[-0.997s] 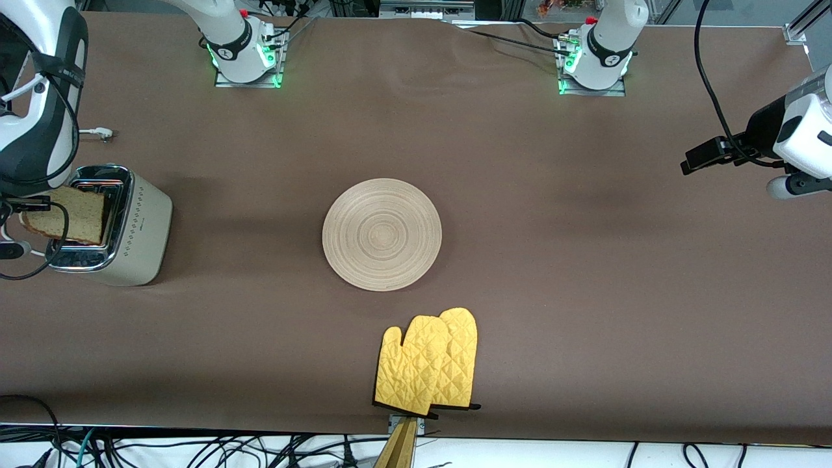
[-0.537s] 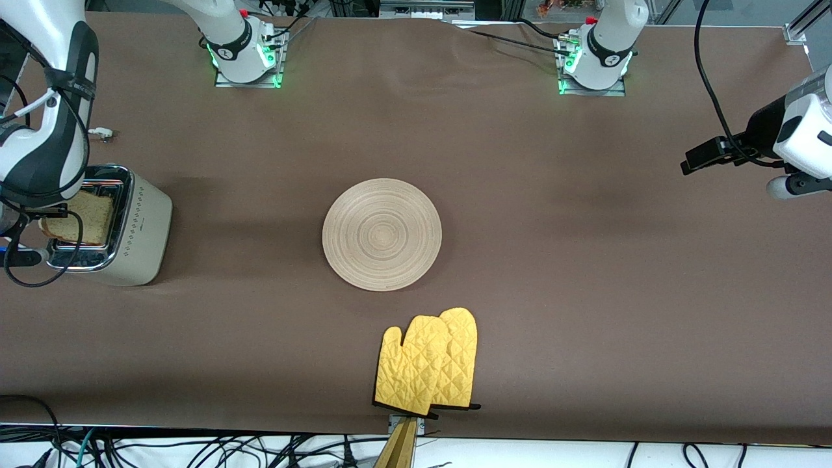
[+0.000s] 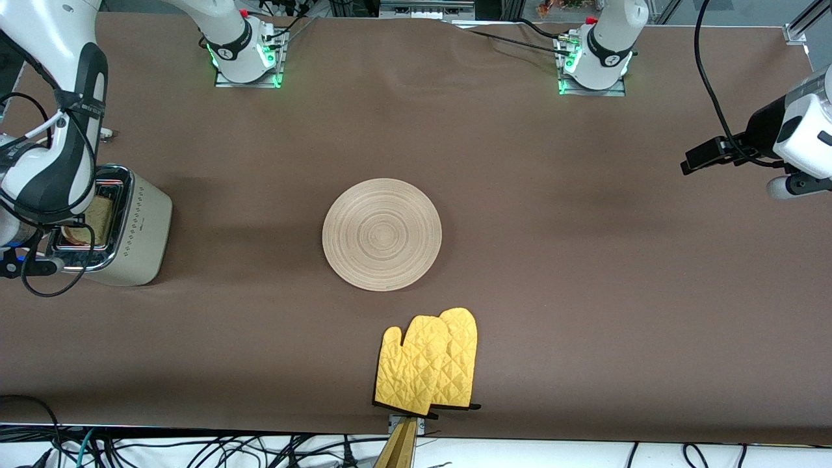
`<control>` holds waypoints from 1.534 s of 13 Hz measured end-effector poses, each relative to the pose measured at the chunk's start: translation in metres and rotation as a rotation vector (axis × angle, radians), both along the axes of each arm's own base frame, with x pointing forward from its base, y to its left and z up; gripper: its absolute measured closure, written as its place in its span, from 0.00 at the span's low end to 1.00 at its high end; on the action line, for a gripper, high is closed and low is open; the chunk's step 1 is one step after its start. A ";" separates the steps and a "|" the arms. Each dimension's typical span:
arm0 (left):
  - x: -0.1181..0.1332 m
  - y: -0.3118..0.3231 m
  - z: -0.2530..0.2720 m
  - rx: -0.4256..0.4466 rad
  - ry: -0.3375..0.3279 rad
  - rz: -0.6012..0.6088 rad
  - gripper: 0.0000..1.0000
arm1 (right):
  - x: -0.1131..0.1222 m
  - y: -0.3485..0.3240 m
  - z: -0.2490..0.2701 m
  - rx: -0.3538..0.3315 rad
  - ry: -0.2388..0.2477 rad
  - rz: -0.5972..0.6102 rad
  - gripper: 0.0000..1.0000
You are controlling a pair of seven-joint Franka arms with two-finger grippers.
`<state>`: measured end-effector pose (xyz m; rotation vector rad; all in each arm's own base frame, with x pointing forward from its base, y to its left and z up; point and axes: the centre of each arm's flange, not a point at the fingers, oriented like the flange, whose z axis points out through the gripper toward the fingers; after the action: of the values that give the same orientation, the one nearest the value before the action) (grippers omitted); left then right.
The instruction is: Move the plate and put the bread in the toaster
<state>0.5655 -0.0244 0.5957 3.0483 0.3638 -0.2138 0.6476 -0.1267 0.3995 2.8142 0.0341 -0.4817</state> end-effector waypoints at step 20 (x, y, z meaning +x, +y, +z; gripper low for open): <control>-0.007 -0.010 0.015 0.073 -0.034 -0.011 0.00 | -0.012 0.044 0.134 0.166 -0.135 0.013 0.00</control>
<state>0.5583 -0.0342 0.6110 3.1218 0.3603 -0.1531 0.6353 -0.0829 0.5335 3.0000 0.0678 -0.2979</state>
